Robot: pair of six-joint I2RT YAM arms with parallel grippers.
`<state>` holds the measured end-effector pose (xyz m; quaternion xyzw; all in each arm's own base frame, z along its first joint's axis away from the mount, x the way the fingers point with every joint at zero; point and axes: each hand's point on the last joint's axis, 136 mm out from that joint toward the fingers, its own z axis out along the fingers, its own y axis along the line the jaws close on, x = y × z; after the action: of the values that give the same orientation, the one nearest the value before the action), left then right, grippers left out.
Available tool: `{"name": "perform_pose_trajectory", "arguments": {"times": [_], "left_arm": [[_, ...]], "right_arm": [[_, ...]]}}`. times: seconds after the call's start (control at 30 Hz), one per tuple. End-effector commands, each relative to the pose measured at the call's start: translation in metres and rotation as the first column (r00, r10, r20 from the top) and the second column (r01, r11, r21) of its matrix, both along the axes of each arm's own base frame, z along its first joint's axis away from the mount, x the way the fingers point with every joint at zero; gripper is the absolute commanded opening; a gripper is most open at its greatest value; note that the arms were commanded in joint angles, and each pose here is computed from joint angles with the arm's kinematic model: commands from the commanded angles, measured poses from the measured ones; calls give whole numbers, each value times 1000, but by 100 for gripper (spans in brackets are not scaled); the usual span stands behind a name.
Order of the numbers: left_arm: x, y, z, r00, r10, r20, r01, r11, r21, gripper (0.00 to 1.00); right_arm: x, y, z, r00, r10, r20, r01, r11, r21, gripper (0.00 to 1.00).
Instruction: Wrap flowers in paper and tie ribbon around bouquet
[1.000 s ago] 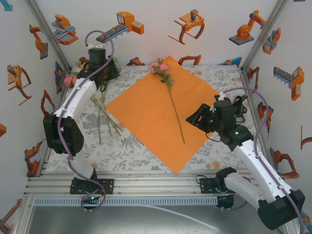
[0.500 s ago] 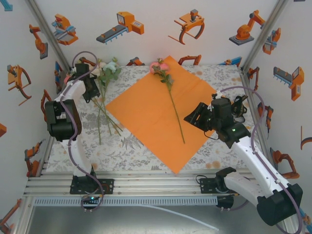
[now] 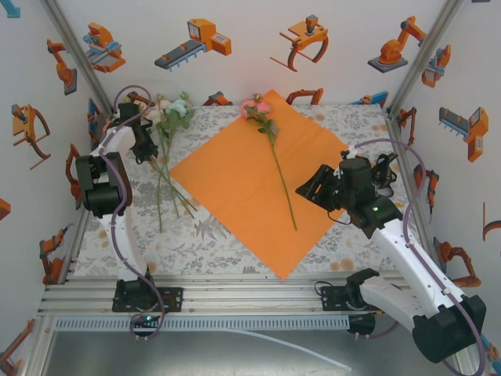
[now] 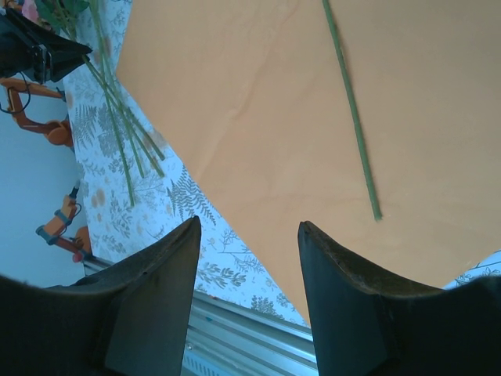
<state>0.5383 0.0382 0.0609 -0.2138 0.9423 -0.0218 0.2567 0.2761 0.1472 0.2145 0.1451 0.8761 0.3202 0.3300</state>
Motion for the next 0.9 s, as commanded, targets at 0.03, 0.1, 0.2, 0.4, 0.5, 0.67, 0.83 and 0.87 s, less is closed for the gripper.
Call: {"name": "perform_pose_trajectory", "arguments": {"times": [0.03, 0.1, 0.2, 0.4, 0.5, 0.67, 0.83, 0.87], "left_arm": [[2, -2, 1, 1000, 0, -13, -1, 999, -34, 27], [4, -2, 6, 1000, -2, -2, 2, 999, -40, 17], [7, -5, 24, 999, -12, 39, 14, 999, -51, 1], [6, -28, 115, 968, -80, 237, 104, 991, -88, 0], [-5, -58, 171, 931, -98, 352, 159, 976, -149, 0], [-13, -147, 213, 875, -106, 472, 275, 911, -306, 0], [-6, -273, 207, 798, -274, 537, 506, 789, -349, 0], [-3, -297, 201, 785, -305, 539, 541, 762, -357, 0]], "right_arm": [[1, 0, 15, 1000, -14, 25, 13, 1000, 17, 51], [1, 0, 15, 1000, -15, 22, 15, 1000, 18, 51], [1, 0, 15, 1000, -16, 22, 15, 1000, 20, 51], [0, -2, 17, 999, -21, 31, 21, 1000, 7, 51], [1, -7, 17, 998, -45, 33, 45, 999, -4, 53], [2, -15, 14, 993, -96, 69, 96, 995, 6, 58], [-4, -10, 14, 996, -47, 79, 47, 999, 11, 63], [-6, -10, 14, 996, -38, 81, 37, 999, 10, 67]]}}
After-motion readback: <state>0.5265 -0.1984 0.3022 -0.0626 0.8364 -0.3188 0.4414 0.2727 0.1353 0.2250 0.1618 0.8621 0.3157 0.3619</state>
